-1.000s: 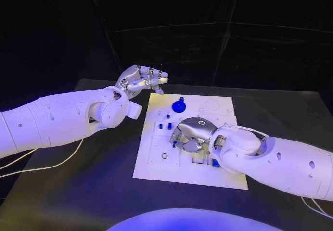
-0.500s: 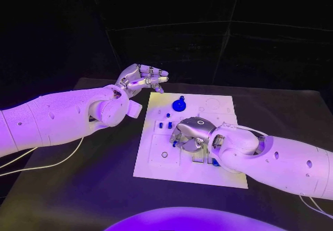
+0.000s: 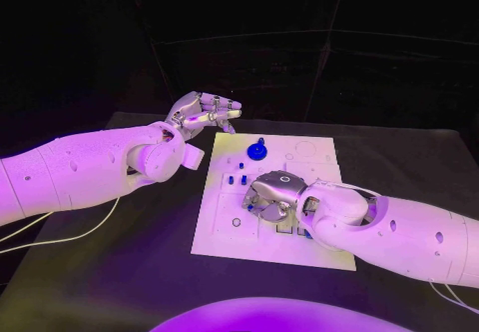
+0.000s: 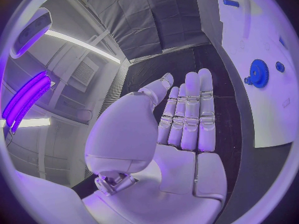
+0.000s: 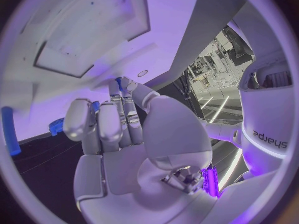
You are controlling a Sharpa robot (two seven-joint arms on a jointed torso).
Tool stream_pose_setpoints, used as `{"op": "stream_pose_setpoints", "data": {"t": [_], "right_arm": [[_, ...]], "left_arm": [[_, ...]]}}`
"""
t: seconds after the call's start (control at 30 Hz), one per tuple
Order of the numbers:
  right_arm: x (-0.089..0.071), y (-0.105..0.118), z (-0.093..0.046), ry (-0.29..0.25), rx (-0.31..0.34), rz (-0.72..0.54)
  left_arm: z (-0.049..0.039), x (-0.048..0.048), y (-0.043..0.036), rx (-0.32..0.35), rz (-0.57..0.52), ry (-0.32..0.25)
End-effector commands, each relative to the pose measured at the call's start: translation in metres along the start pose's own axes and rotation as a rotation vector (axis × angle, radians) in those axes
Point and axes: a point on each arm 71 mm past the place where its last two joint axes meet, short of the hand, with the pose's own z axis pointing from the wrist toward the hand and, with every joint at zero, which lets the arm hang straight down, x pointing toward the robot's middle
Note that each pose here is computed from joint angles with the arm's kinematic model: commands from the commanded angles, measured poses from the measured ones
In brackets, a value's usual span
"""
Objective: Assemble the parts on the task board
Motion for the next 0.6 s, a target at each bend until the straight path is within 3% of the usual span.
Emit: {"op": "stream_pose_setpoints", "data": {"t": [0.03, 0.37, 0.6], "right_arm": [[0.007, -0.003, -0.002, 0.029, 0.023, -0.014], [0.001, -0.004, -0.006, -0.065, 0.016, 0.003], [-0.008, -0.006, -0.021, -0.157, 0.003, 0.068]], "left_arm": [[0.0002, 0.0007, -0.0024, 0.020, -0.008, 0.009], [0.0002, 0.0004, -0.0020, 0.016, -0.009, 0.012], [0.0002, -0.0006, -0.0015, 0.012, -0.010, 0.012]]}}
